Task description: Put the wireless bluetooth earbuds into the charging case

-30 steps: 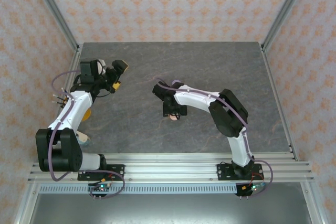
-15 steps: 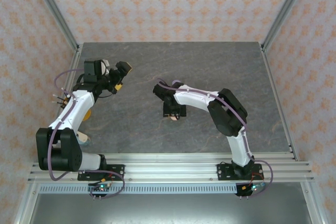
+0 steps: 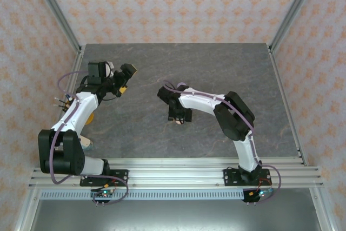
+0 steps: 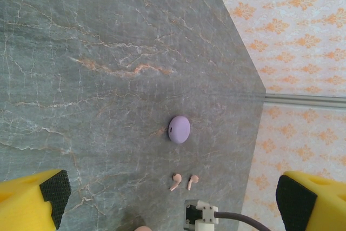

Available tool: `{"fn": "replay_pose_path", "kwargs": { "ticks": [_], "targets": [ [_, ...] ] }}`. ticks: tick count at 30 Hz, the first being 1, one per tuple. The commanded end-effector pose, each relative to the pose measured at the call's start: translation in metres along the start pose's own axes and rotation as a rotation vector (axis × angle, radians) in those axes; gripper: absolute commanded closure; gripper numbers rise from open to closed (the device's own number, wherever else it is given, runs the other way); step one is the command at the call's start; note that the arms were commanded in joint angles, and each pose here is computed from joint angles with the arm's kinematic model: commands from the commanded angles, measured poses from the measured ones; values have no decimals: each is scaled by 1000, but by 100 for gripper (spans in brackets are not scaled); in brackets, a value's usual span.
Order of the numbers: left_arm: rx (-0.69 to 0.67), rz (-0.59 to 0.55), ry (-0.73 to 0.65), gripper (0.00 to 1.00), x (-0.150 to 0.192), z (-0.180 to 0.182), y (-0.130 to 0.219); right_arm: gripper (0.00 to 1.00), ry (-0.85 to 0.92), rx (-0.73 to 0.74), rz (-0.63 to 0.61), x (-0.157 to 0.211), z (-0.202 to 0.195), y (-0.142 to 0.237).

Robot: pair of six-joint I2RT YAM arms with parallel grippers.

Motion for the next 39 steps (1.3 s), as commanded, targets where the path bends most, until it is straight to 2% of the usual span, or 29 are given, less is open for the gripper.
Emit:
{"fn": "replay_pose_path", "kwargs": {
  "ticks": [1,14,22,31,39],
  "targets": [
    [-6,-12,-35,0,-5,-6,0,39,-16,82,19,5,-8,-7],
    [-19,3,-41,0,1,-1,-4,40,-77,34,60,9,-5,-14],
    [-28,19,-59,0,6,4,-7,48,-78,29,50,2,-9,-14],
    [-6,54,-97,0,23,12,-17,53,-126,-69,9,-8,-4,11],
    [61,60,-168,0,43,7,-25,54,-267,-156,-61,-24,1,36]
  ]
}}
Point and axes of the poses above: each hand's point on the last joint's axis, 136 mm out from that joint toward the fingers, its own y axis back along the fingers, its own z axis along the line the jaws close on, x = y × z, the point moved 5 cm from there along y, back along the fingers, and after that the axes turned 13 degrees about -y, right-handed, at the moved point
